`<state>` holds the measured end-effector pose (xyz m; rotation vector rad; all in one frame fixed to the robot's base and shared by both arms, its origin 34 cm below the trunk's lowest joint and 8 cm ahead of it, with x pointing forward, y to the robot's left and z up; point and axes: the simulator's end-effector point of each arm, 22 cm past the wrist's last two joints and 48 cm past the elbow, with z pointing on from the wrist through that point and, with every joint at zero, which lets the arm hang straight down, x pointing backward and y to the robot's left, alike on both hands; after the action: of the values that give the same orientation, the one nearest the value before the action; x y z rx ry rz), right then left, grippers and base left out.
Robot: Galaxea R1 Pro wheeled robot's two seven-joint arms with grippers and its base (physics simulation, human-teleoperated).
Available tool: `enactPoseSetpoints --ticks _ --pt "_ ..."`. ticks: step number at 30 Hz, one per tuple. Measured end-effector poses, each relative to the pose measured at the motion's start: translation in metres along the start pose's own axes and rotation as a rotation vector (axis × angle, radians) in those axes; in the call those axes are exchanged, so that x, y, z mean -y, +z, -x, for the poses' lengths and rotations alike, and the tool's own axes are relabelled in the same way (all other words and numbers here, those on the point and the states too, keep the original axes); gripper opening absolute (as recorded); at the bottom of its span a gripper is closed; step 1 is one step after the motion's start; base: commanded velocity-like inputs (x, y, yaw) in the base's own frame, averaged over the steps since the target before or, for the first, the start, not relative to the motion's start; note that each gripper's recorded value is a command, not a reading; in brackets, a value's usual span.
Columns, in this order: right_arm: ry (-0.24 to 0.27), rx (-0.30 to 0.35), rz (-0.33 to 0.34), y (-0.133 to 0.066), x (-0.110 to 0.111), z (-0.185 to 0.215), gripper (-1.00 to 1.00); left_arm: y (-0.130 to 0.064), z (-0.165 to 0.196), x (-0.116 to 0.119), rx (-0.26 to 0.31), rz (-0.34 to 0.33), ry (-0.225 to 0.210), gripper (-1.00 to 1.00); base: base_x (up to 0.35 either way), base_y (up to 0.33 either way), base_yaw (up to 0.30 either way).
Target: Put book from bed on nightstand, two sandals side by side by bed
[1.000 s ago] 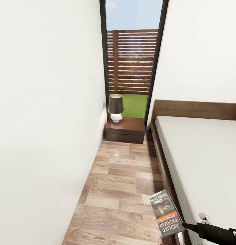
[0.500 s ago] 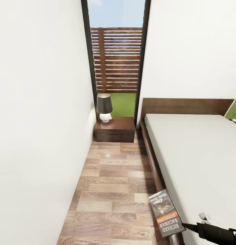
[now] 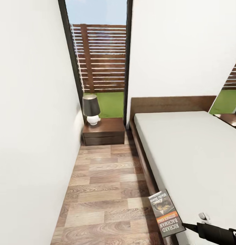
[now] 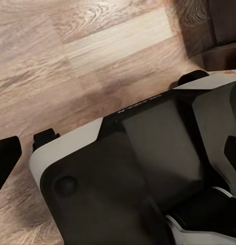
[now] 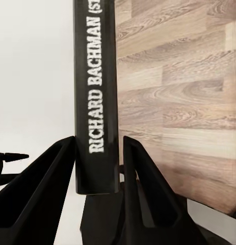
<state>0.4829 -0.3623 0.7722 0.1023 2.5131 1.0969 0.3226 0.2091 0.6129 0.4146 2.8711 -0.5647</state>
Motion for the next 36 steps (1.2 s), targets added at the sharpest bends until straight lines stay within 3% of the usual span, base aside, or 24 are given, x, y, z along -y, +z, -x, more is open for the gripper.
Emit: enactPoseSetpoints --ticks 10,25,36 --pt "0.003 0.0 0.0 0.0005 0.0006 -0.0002 -1.0 0.0004 -0.0012 0.0001 -0.002 -0.001 -0.001 1.0 0.007 0.0 -0.06" --pt "0.003 -0.002 0.0 0.0006 0.0006 -0.0006 -1.0 0.0004 -0.0013 0.0 -0.002 -0.001 -0.002 1.0 0.0 0.0 0.262" --pt "0.004 0.002 0.0 0.0005 0.0005 0.0002 -1.0 0.0004 -0.0012 0.0001 -0.003 -0.001 -0.001 1.0 0.0 0.0 0.041"
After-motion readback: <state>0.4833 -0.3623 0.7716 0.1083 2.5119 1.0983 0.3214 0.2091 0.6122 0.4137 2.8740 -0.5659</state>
